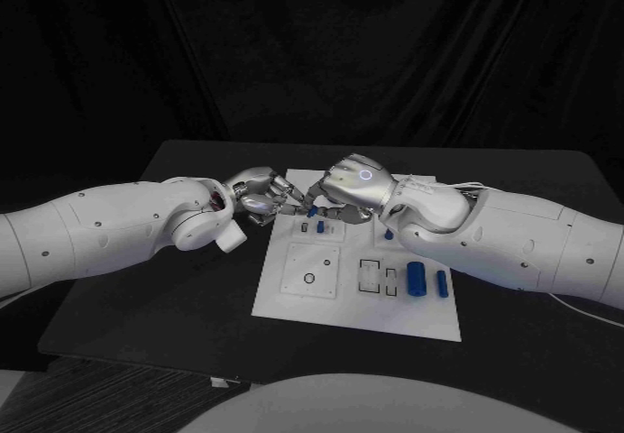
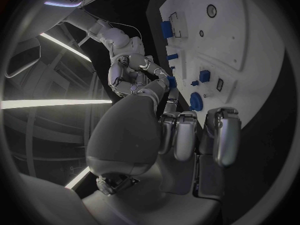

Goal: Assemble the parts on the task board

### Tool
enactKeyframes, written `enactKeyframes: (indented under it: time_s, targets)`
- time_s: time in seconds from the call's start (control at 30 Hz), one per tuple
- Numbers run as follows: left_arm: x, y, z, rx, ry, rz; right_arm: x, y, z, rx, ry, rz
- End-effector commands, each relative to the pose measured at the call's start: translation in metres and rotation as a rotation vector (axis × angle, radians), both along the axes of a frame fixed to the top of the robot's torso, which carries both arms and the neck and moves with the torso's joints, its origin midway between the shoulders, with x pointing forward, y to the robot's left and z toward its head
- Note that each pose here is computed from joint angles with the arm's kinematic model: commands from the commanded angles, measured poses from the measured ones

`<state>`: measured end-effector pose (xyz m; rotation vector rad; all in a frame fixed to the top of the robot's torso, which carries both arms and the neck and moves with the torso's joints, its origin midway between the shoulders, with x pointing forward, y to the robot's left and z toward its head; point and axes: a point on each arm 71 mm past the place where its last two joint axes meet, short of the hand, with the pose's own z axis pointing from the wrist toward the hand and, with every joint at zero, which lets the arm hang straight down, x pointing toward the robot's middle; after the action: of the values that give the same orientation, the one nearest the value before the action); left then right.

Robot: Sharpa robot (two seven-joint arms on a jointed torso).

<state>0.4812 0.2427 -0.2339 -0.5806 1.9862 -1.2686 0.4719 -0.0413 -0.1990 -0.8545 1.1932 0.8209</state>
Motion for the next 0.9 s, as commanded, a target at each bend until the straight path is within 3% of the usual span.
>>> enactKeyframes:
  time_s: [0.03, 0.43, 0.7, 0.9]
  targets:
    - [-0.0004, 0.001, 0.0015, -0.02, -0.004, -0.008, 0.001, -0.001, -0.002, -0.01, 0.001, -0.015]
    - [-0.001, 0.013, 0.0033, -0.006, -0.03, 0.017, 0.006, -0.002, -0.001, -0.03, 0.004, -0.03]
    - [-0.0033, 0.036, 0.0163, 0.115, -0.171, 0.028, 0.024, 0.0, 0.018, -0.099, -0.008, -0.072]
    - [-0.0032, 0.044, 0.0343, 0.2, -0.306, 0.03, 0.04, 0.001, 0.035, -0.204, -0.107, -0.085]
